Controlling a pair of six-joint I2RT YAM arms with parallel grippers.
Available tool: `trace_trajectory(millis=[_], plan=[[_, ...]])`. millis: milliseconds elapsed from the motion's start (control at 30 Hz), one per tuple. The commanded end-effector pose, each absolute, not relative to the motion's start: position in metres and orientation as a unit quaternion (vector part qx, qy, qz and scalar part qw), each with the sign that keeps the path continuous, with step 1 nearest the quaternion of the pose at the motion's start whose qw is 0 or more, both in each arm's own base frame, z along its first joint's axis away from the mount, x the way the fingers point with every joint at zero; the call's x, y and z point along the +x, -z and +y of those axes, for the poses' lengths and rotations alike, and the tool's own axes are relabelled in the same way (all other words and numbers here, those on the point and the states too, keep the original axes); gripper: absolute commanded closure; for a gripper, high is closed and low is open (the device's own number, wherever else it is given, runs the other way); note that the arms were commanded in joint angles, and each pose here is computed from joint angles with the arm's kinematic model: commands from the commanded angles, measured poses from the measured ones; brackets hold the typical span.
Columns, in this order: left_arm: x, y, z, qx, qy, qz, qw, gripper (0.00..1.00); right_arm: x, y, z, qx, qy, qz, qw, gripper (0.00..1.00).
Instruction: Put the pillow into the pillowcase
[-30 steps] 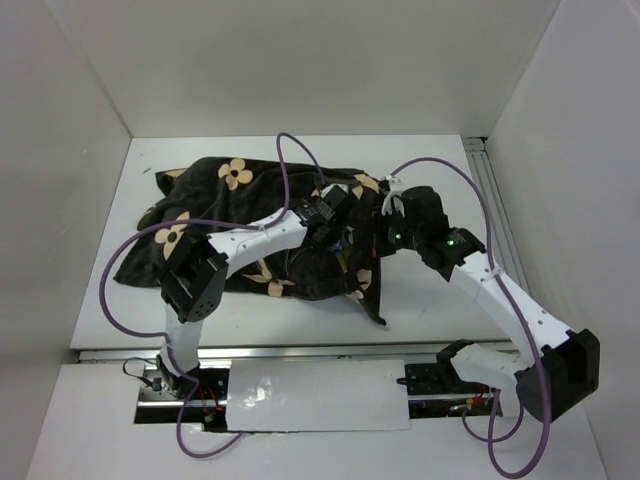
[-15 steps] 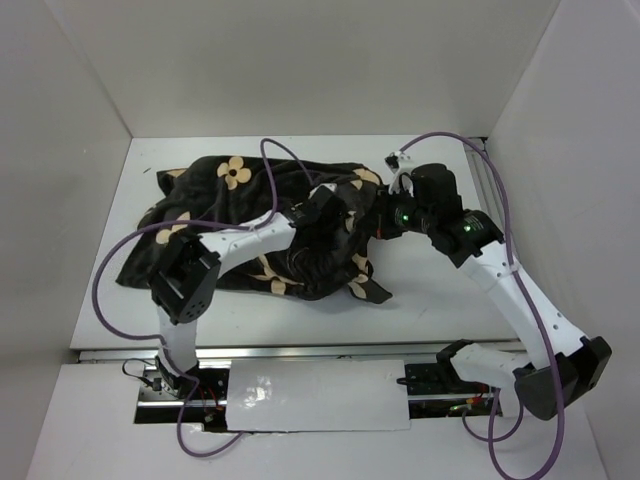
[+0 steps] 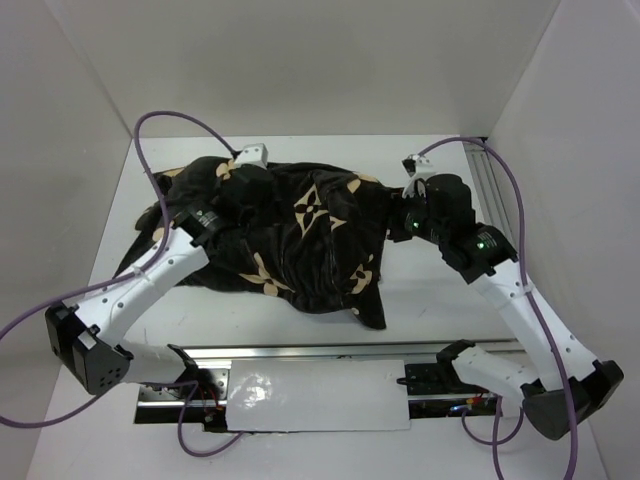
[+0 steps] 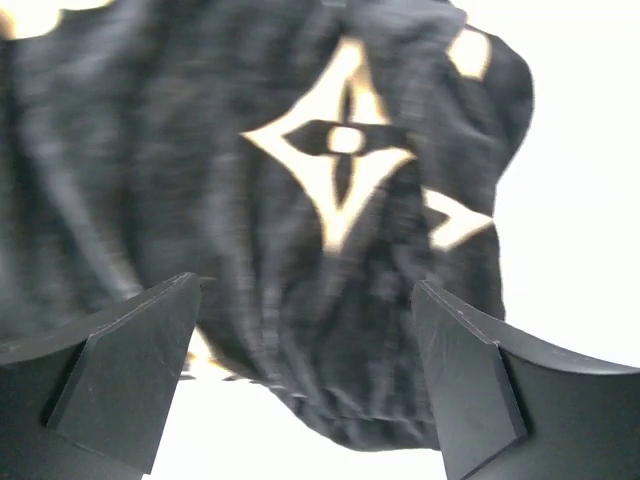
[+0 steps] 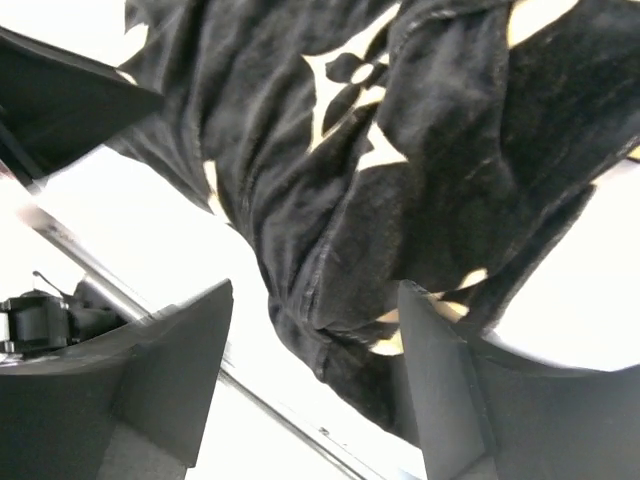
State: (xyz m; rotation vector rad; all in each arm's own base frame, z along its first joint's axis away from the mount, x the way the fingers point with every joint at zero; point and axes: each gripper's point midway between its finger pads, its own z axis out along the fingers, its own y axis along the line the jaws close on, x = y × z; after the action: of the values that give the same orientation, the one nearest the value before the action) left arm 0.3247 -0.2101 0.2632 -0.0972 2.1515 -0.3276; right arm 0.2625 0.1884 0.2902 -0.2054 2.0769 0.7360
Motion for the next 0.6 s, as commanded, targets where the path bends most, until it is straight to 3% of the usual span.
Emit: trace_trajectory(millis=[0,100,333,400,567], plan=[[0.331,-0.243,-0.153,-0.096,0.051,0.89,0.443,0.0,0.275,-0.279,0.192,-0.078,-0.292,0.841,0.448,0.43],[0.328,-0.225,-0.127,-0.127,0.044,0.899,0.416,0.0,0.267,-0.261,0.214,-0.143,-0.317,0.845,0.407,0.55],[0.299,-0.164,-0.06,-0.223,0.006,0.908,0.356,0.0,0.265,-0.196,0.286,-0.223,-0.274,0.869,0.346,0.55],[0.292,-0.159,-0.053,-0.238,0.014,0.906,0.348,0.0,0.271,-0.185,0.292,-0.205,-0.259,0.88,0.341,0.54],[0.285,-0.156,-0.035,-0.267,0.019,0.9,0.344,0.0,0.295,-0.146,0.277,-0.143,-0.175,0.916,0.33,0.37]])
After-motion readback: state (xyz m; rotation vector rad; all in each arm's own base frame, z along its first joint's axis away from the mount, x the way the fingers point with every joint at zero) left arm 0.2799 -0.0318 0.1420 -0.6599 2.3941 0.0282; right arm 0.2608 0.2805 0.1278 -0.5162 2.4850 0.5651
